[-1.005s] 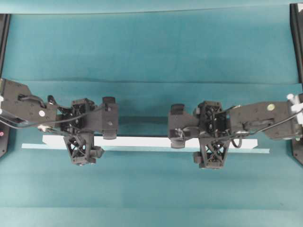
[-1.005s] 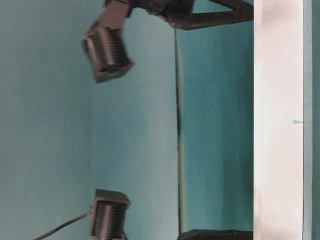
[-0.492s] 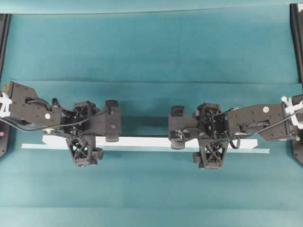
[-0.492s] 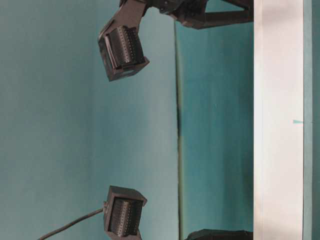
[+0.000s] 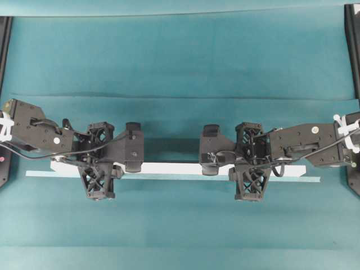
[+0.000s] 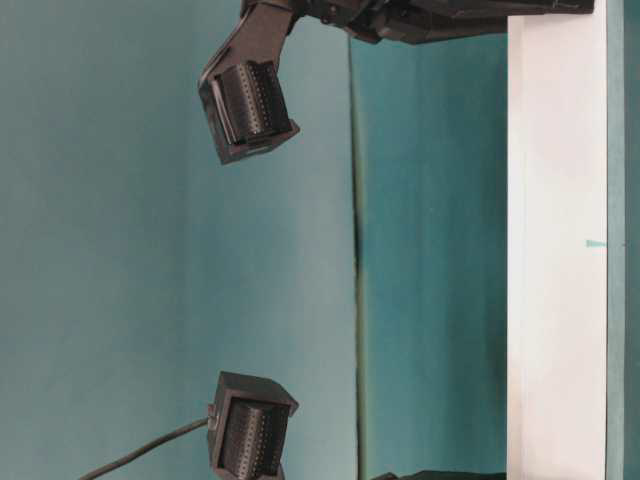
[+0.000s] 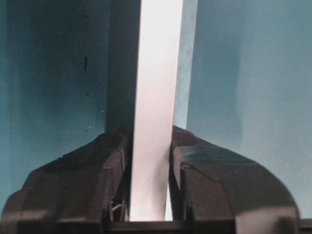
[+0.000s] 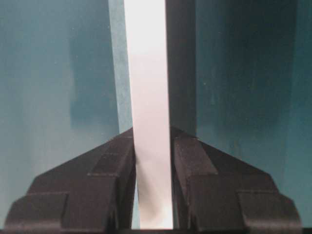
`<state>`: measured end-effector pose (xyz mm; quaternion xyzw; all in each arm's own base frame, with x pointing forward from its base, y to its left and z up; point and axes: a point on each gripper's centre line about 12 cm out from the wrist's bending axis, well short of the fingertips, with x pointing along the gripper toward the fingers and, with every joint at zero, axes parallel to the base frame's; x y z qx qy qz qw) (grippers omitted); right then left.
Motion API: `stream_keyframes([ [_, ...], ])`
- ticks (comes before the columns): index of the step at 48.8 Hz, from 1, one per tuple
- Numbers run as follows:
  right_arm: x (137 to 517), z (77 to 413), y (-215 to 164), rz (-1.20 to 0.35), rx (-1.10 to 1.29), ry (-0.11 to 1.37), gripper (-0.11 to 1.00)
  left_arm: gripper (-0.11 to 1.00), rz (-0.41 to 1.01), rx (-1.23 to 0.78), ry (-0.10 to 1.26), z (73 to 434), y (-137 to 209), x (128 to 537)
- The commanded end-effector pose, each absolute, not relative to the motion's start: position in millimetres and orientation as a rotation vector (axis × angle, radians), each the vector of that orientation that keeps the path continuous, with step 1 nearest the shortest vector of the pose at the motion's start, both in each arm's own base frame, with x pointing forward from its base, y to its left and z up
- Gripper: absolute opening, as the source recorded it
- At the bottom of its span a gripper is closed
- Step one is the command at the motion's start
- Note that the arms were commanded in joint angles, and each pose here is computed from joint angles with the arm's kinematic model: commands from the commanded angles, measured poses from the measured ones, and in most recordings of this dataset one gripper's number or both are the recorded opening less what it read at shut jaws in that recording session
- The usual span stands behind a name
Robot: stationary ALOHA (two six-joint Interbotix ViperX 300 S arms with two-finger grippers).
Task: Lift a wooden board with both hands.
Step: 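Lower both open grippers onto the board and close them on it, then lift the board with both grippers and pull it back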
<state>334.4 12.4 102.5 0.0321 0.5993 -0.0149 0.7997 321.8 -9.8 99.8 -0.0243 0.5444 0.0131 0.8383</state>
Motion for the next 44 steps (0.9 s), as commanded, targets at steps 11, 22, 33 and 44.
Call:
stream_keyframes([
  [11,336,102,15,-0.034,0.077,1.295,0.21,0.18,0.023,-0.053,1.124,107,-12,327],
  [22,340,122,13,-0.039,0.081,1.298,0.21,0.18,0.027,-0.057,1.092,125,-10,332],
  [33,344,156,12,-0.043,0.084,1.315,0.21,0.18,0.034,-0.058,1.084,164,-7,329],
  [44,345,198,8,-0.051,0.085,1.33,0.21,0.18,0.053,-0.063,1.103,206,-1,322],
])
